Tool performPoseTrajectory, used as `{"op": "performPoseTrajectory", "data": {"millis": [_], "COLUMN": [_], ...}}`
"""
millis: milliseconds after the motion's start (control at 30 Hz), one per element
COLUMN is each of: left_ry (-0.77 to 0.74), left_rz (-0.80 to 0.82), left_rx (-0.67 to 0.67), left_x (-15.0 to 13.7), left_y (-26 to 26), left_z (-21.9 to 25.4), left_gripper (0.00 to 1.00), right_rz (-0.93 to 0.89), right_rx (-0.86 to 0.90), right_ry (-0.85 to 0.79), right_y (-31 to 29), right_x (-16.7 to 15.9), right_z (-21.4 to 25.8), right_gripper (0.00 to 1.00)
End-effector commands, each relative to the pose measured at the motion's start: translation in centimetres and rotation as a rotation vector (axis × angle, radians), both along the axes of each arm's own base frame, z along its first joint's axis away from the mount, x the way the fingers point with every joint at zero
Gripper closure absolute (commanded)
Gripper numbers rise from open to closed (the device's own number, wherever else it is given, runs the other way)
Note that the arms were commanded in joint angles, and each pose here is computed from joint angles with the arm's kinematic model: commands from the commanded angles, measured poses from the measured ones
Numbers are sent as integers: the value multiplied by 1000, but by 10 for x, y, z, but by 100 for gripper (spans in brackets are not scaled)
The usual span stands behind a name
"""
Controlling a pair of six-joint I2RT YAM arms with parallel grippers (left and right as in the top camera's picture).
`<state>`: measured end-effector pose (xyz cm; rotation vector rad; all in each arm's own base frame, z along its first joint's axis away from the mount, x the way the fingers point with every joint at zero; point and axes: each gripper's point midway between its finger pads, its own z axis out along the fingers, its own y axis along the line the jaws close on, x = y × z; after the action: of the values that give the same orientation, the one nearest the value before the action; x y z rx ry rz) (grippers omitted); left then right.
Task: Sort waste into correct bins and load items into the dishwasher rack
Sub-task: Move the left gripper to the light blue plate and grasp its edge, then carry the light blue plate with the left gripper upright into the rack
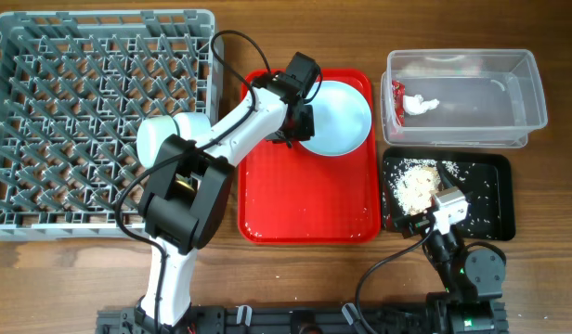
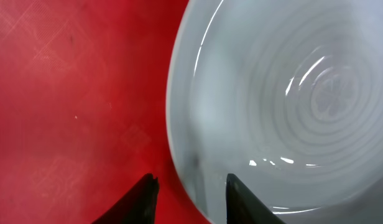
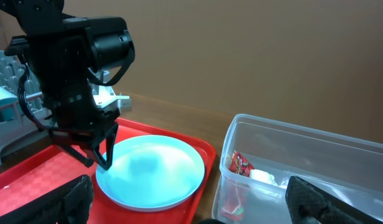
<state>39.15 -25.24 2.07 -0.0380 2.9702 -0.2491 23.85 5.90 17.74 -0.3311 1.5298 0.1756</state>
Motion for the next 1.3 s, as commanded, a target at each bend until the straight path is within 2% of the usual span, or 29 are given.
{"op": "performPoseTrajectory", "data": {"millis": [0, 67, 167, 267, 333, 367, 400, 433, 467, 533, 567, 700, 867, 933, 1100, 1267], "left_ry": [63, 78, 137, 31, -109, -203, -320, -378, -424, -499, -510, -474, -355, -334, -363, -294], "left_rz": [32, 41, 52, 123, 181, 219, 271, 300, 324, 359, 375, 499, 742, 780, 799, 615], "left_rx": [27, 36, 102, 159, 296, 405, 544, 623, 692, 1001, 1074, 1160, 1206, 1215, 1260, 1229], "left_x": [-8, -10, -18, -4, -2, -6, -17, -26, -36, -71, -75, -75, -96, -98, -87, -62], "left_y": [7, 12, 44, 84, 126, 155, 190, 209, 226, 278, 289, 330, 394, 406, 412, 407], "left_z": [-19, -19, -3, 85, 151, 189, 234, 258, 279, 335, 345, 348, 320, 309, 281, 226], "left_gripper": [78, 95, 96, 96, 96, 96, 96, 96, 96, 96, 96, 96, 96, 96, 96, 96], "right_rz": [6, 6, 6, 6, 6, 6, 6, 6, 6, 6, 6, 6, 6, 6, 6, 6], "right_rx": [-5, -5, -5, -5, -5, -5, -6, -5, -5, -5, -5, -5, -5, -5, -5, -5], "right_ry": [-9, -9, -9, -9, -9, -9, -9, -9, -9, -9, -9, -9, -9, -9, -9, -9], "right_y": [0, 0, 0, 0, 0, 0, 0, 0, 0, 0, 0, 0, 0, 0, 0, 0], "right_x": [-1, -1, -1, -1, -1, -1, -1, -1, -1, -1, -1, -1, -1, -1, -1, -1], "right_z": [1, 1, 1, 1, 1, 1, 1, 1, 1, 1, 1, 1, 1, 1, 1, 1], "right_gripper": [0, 0, 0, 0, 0, 0, 0, 0, 0, 0, 0, 0, 0, 0, 0, 0]}}
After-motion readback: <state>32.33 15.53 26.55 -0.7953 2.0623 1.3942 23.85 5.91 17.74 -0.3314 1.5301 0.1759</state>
